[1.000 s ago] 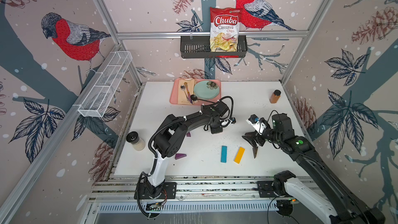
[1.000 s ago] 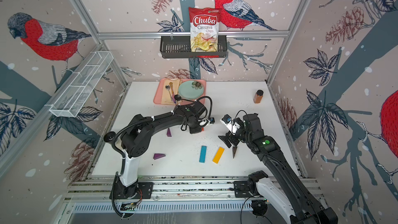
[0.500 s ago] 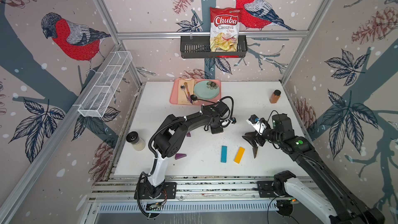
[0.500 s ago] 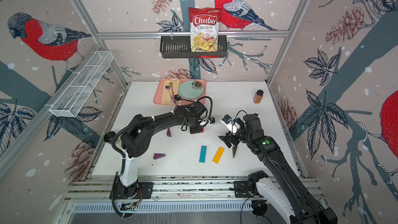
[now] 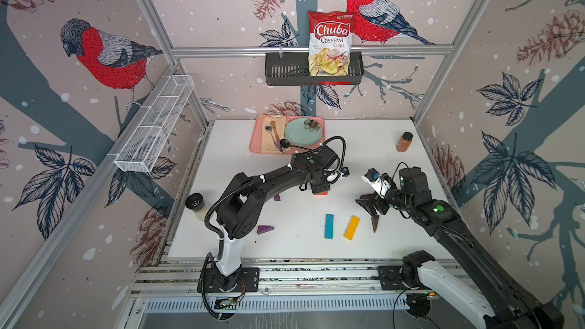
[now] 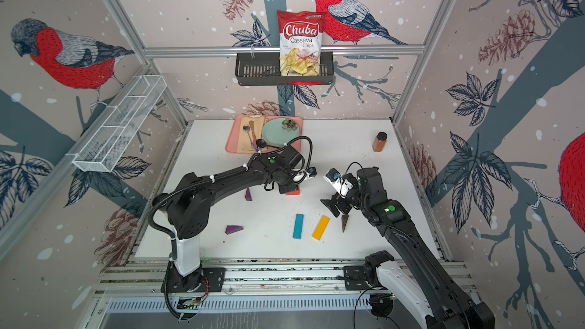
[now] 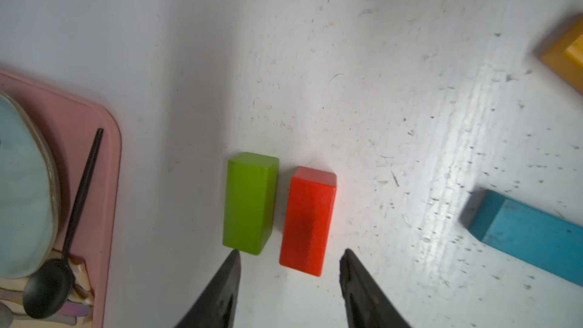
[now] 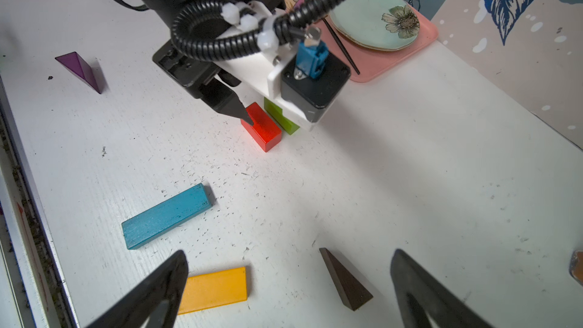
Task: Assemble a small pinwheel with building blocks
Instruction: Assemble the building block at the center of the board.
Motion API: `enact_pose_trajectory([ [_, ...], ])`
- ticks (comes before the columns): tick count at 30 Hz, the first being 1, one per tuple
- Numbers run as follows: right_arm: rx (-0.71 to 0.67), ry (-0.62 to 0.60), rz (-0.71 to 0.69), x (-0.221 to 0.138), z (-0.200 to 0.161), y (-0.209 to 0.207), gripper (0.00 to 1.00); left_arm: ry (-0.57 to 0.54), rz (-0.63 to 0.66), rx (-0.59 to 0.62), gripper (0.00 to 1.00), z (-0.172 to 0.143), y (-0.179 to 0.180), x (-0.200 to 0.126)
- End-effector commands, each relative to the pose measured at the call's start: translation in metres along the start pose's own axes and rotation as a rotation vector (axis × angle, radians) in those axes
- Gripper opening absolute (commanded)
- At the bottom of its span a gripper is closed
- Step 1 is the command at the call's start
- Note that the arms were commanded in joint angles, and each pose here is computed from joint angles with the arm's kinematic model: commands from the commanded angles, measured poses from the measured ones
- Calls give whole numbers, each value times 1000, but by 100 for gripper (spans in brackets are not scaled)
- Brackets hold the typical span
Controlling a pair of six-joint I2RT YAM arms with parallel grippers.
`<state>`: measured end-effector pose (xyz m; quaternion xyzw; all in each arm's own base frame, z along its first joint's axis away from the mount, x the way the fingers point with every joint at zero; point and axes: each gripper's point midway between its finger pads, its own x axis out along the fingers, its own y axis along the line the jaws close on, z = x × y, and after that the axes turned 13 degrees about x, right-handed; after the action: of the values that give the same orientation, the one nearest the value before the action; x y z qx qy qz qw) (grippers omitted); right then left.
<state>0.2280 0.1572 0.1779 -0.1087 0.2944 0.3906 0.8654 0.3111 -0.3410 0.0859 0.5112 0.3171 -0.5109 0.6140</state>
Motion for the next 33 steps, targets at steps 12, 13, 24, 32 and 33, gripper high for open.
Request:
enact_pose_trajectory([
  [12, 12, -14, 8, 0, 1, 1, 99, 86, 86, -9, 56, -18, 4, 29],
  [13, 12, -17, 7, 0, 2, 1, 99, 82, 86, -6, 56, -17, 5, 30],
  [24, 5, -13, 8, 1, 1, 1, 99, 99, 106, -3, 57, -17, 12, 40],
  [32, 4, -9, 9, 2, 1, 0, 100, 111, 118, -3, 57, -19, 15, 39],
  [33, 2, -10, 10, 2, 2, 1, 99, 116, 121, -4, 58, -21, 15, 38],
])
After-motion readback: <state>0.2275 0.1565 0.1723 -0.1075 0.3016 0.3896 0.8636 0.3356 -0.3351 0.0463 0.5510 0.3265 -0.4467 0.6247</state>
